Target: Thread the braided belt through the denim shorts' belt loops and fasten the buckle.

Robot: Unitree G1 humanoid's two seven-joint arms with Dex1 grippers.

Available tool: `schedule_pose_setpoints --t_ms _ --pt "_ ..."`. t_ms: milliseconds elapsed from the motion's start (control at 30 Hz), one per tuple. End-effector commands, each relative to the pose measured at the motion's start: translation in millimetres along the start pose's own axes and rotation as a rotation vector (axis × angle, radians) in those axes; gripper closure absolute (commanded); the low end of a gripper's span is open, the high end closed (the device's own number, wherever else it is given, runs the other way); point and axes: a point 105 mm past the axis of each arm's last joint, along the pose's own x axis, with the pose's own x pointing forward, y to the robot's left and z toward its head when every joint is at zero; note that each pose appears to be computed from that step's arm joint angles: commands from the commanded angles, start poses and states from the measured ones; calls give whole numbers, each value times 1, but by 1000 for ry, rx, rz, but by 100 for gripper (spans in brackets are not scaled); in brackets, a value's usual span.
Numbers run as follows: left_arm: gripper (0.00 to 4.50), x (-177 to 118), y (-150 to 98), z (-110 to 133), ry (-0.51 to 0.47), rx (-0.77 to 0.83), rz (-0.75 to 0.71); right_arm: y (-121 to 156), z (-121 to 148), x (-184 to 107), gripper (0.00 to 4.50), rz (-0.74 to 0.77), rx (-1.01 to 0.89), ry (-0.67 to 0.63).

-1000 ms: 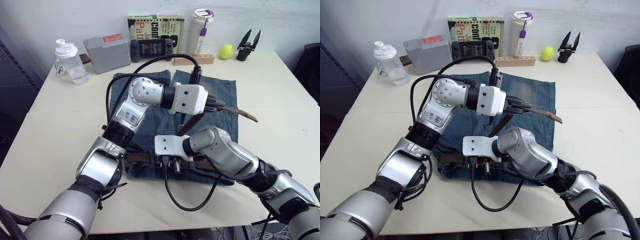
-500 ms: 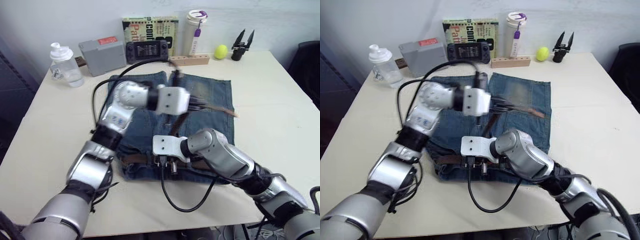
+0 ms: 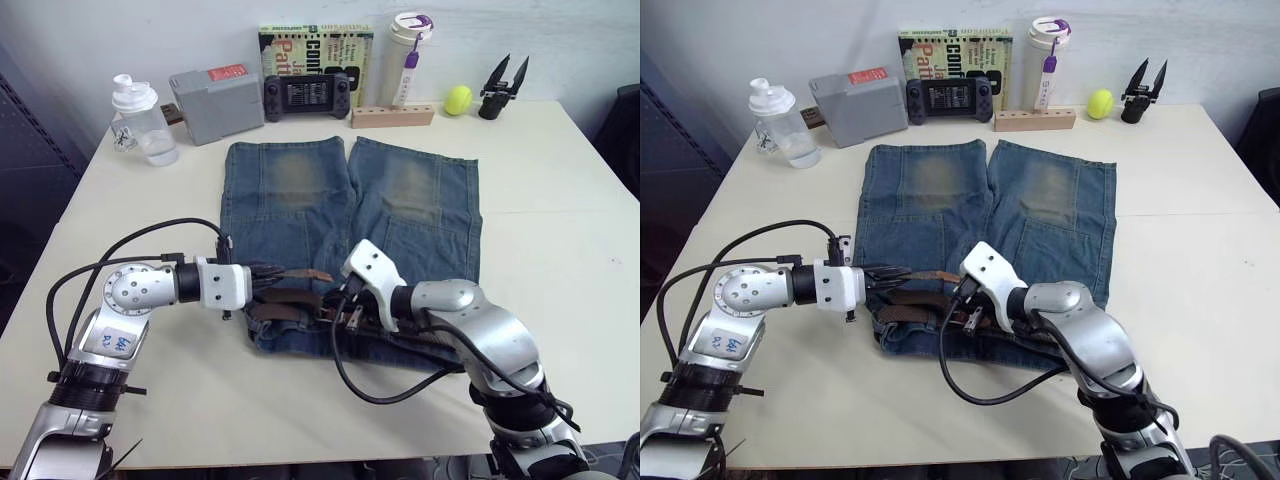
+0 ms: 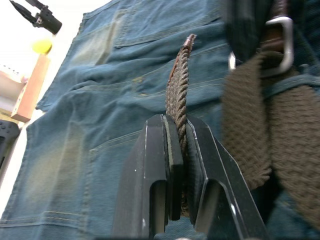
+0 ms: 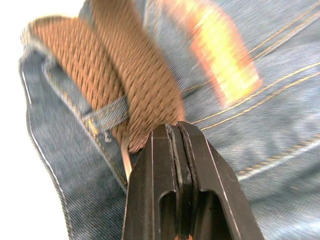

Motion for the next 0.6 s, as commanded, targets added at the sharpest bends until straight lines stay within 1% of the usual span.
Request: schedule_pose_setpoints --t_ms 33,100,200,267,333,600 --pt "450 -2 11 7 -15 23 36 18 15 -27 247 36 -136 -89" --pt "450 -2 13 7 -18 20 40 21 7 -31 180 30 -211 -54" --pt "450 -2 18 10 -31 14 49 22 -18 -30 51 -14 -343 41" --pt "450 -3 23 12 -40 12 56 23 -34 -27 51 -34 -404 84" --pt "450 -3 27 14 -48 10 63 18 -41 -22 51 -93 -444 85" --pt "450 -1 36 22 -74 1 77 -5 -49 -5 51 -289 -526 74"
